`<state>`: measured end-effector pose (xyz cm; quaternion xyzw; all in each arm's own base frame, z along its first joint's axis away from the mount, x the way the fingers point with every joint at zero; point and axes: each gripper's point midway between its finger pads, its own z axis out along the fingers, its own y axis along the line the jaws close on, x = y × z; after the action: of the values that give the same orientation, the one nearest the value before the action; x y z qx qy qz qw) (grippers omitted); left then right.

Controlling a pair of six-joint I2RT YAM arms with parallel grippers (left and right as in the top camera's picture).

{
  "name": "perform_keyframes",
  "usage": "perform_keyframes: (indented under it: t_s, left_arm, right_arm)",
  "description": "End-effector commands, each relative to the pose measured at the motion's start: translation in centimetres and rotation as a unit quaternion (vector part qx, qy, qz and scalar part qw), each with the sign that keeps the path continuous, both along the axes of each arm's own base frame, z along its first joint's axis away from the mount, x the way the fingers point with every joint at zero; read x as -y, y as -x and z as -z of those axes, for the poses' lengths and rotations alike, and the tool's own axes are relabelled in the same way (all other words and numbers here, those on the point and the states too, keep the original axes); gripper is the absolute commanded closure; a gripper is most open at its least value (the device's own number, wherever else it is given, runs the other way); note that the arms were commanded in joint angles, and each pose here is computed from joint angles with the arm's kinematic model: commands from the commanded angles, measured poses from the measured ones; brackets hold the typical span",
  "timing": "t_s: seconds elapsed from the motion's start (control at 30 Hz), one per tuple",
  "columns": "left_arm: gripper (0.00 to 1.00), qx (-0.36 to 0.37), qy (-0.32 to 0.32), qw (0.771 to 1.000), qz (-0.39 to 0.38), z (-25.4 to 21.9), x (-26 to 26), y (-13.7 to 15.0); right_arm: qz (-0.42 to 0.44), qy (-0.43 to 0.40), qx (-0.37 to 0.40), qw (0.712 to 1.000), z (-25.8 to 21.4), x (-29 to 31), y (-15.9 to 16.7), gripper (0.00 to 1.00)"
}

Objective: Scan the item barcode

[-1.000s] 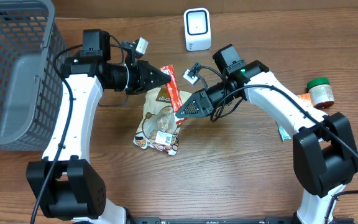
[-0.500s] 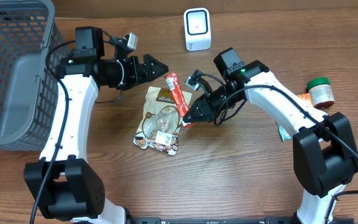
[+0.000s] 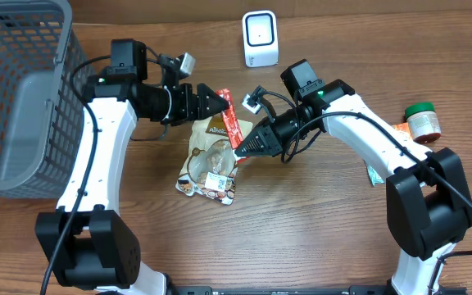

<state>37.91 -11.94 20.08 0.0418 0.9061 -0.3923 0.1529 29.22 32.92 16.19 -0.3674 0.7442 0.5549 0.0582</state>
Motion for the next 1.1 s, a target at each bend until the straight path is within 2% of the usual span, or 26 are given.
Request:
perform_keyframes:
  t_s: [0.0, 0.1, 0.23, 0.33, 0.43, 0.57, 0.67, 0.83, 1.07]
  left_arm:
    - [0.22, 0.008, 0.023, 0.999, 0.031, -0.3, 1.3, 0.5]
    - [0.21, 0.011, 0.032, 0.999, 0.037, -0.6, 1.7, 0.6]
    - [0.31, 0.012, 0.032, 0.998, 0.044, -0.6, 2.3, 0.7]
    - [0.46, 0.011, 0.033, 0.998, 0.049, -0.6, 2.7, 0.9]
    - [0.65, 0.011, 0.033, 0.998, 0.052, -0.6, 2.9, 1.0]
    - [0.71, 0.011, 0.046, 0.997, 0.057, -1.0, 3.2, 1.1]
    - [0.95, 0.010, 0.056, 0.997, 0.060, -1.2, 3.5, 1.2]
    - [0.96, -0.007, 0.062, 0.997, 0.047, -1.3, 3.5, 1.3]
    - [0.96, -0.034, 0.097, 0.994, 0.035, -2.1, 3.8, 1.5]
  right_arm:
    - [-0.015, -0.053, -0.015, 0.998, -3.0, -0.3, 0.8, 0.96]
    - [-0.012, -0.049, -0.027, 0.998, -3.0, -0.3, 0.9, 0.96]
    - [-0.016, -0.047, -0.038, 0.998, -3.1, -0.7, 1.3, 0.96]
    - [-0.028, -0.053, -0.041, 0.997, -3.3, -1.2, 2.1, 0.96]
    - [-0.031, -0.053, -0.041, 0.997, -3.3, -1.4, 2.3, 0.96]
    - [-0.031, -0.053, -0.040, 0.997, -3.3, -1.4, 2.3, 0.96]
    - [-0.031, -0.054, -0.038, 0.997, -3.3, -1.5, 2.2, 0.96]
    - [-0.030, -0.060, -0.037, 0.997, -3.5, -1.4, 2.0, 0.96]
    - [-0.030, -0.097, -0.052, 0.993, -5.0, -0.9, 1.4, 0.68]
